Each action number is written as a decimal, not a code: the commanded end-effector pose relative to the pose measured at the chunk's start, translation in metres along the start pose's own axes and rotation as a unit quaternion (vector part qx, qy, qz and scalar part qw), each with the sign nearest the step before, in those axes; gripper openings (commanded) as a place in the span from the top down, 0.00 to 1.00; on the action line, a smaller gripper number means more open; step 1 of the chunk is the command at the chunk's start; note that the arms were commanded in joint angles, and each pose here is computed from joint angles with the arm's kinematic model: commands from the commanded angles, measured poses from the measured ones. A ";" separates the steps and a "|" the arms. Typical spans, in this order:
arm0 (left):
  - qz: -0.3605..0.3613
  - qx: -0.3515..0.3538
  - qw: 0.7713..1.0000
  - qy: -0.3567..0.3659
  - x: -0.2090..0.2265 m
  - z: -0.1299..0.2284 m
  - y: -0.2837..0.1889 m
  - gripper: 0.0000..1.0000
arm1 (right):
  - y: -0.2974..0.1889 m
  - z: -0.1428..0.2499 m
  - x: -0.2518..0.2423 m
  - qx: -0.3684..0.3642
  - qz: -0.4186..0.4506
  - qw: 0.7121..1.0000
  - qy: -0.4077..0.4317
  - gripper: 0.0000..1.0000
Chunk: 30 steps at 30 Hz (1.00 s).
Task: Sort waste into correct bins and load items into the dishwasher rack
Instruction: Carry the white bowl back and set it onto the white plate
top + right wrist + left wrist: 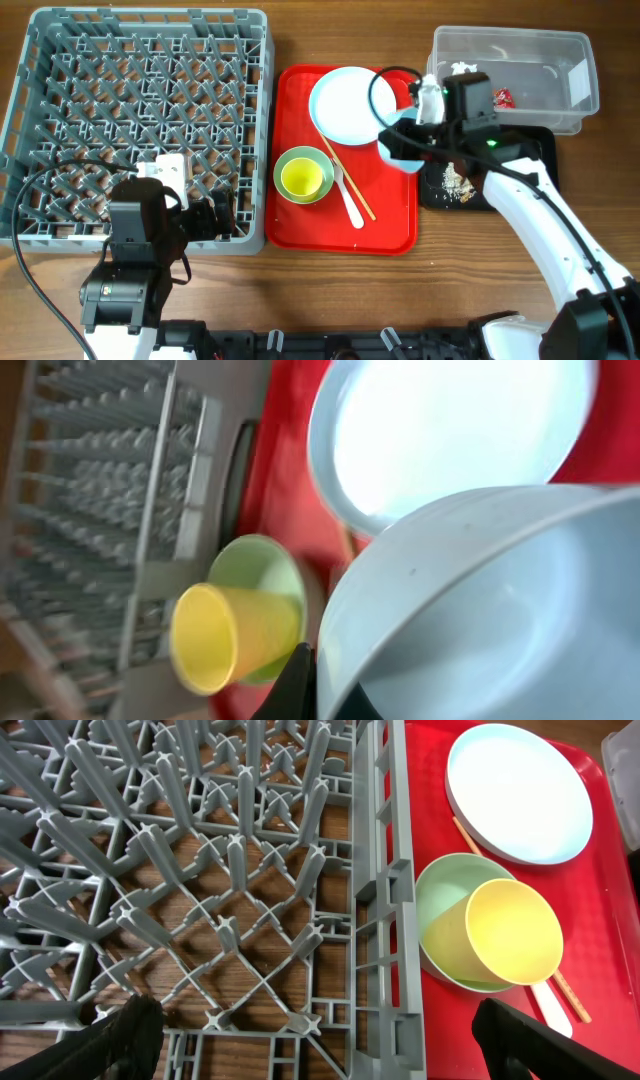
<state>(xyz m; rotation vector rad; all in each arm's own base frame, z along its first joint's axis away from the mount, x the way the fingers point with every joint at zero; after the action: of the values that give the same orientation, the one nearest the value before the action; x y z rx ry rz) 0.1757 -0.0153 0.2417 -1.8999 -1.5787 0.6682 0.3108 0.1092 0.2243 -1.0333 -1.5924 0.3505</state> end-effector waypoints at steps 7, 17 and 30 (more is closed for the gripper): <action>0.006 -0.013 1.000 -0.004 -0.001 -0.006 -0.005 0.00 | -0.019 -0.045 0.066 -0.133 0.068 0.974 -0.169 0.96; 0.006 -0.013 1.000 -0.004 -0.001 -0.006 -0.005 0.00 | 0.101 -0.020 0.049 -0.025 0.090 0.975 -0.203 0.96; 0.006 -0.013 1.000 -0.004 -0.001 -0.006 -0.005 0.00 | 0.154 0.010 0.019 0.057 0.144 0.966 -0.209 0.78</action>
<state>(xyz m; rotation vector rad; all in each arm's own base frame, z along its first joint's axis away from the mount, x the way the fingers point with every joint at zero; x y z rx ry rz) 0.1757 -0.0153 0.2417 -1.8999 -1.5790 0.6686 0.3686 0.2154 0.1334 -1.1493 -1.7939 0.8498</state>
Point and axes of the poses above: each gripper's point midway between its finger pads, its own y axis out along the fingers, its own x axis along the line the jaws close on, z = x × y, the point moved 10 cm from there along -y, back along the fingers, and after that the axes turned 15 degrees about y, right-handed, at the moved point
